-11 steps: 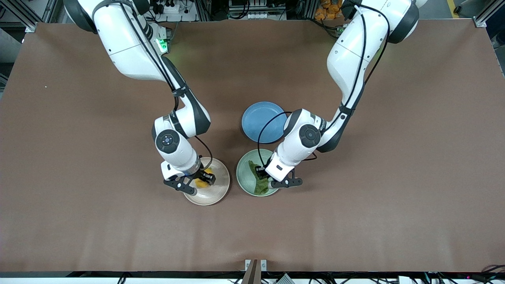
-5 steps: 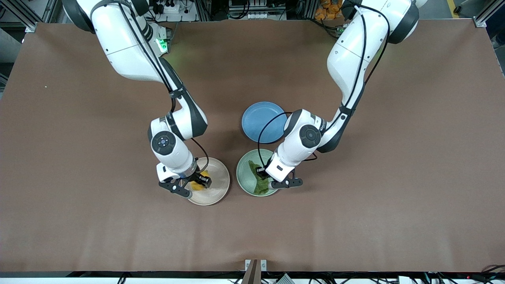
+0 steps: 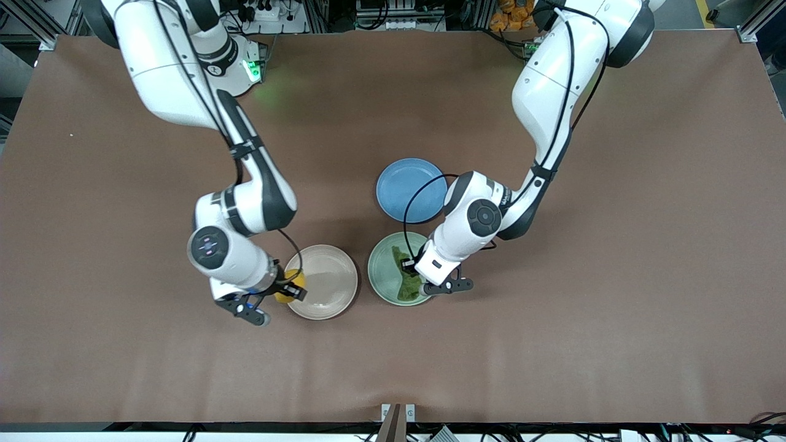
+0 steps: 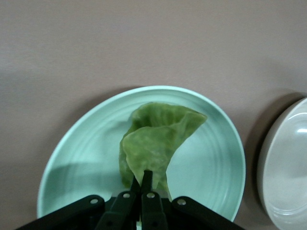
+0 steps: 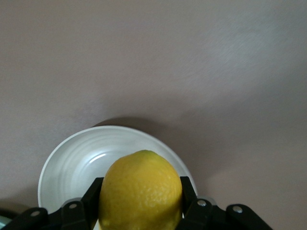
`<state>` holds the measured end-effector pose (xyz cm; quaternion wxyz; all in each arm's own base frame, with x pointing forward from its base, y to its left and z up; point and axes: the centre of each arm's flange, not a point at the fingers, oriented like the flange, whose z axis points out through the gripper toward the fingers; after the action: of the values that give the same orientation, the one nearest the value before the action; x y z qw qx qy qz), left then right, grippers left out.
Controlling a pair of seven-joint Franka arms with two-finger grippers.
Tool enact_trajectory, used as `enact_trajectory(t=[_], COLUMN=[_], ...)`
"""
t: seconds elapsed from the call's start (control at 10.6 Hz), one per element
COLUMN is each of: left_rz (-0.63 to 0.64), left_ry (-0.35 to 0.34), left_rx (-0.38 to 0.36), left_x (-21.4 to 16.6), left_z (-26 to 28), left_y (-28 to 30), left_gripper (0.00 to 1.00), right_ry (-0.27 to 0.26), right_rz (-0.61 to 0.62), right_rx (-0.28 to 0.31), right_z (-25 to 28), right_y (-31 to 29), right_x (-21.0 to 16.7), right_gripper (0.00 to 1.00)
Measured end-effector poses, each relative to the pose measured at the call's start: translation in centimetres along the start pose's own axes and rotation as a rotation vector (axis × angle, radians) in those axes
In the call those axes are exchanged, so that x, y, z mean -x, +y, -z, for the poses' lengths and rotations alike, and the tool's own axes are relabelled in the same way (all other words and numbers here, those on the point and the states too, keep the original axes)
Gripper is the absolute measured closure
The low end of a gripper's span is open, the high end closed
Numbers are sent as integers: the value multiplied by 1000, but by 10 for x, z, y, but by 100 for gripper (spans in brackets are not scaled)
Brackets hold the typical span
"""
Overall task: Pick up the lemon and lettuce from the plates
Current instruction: 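Lift the lemon with the right gripper while the left gripper lifts lettuce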
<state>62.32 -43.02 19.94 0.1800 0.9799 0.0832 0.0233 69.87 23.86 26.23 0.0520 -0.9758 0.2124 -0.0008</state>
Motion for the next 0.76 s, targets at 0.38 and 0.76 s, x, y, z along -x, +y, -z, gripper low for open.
enact_trajectory(t=[0.38,0.76], left_rz=[30,50], left_ry=[-103,-173], left_rx=[-63,-100], left_x=[-14,-32], left_z=[23,48], left_y=[-17,-31], left_gripper=[98,98], right_ry=[-78,-89], right_rz=[142,222], right_rx=[35,182], right_z=[25,28], right_y=[62,125], right_x=[-52,-84], right_gripper=[32,32])
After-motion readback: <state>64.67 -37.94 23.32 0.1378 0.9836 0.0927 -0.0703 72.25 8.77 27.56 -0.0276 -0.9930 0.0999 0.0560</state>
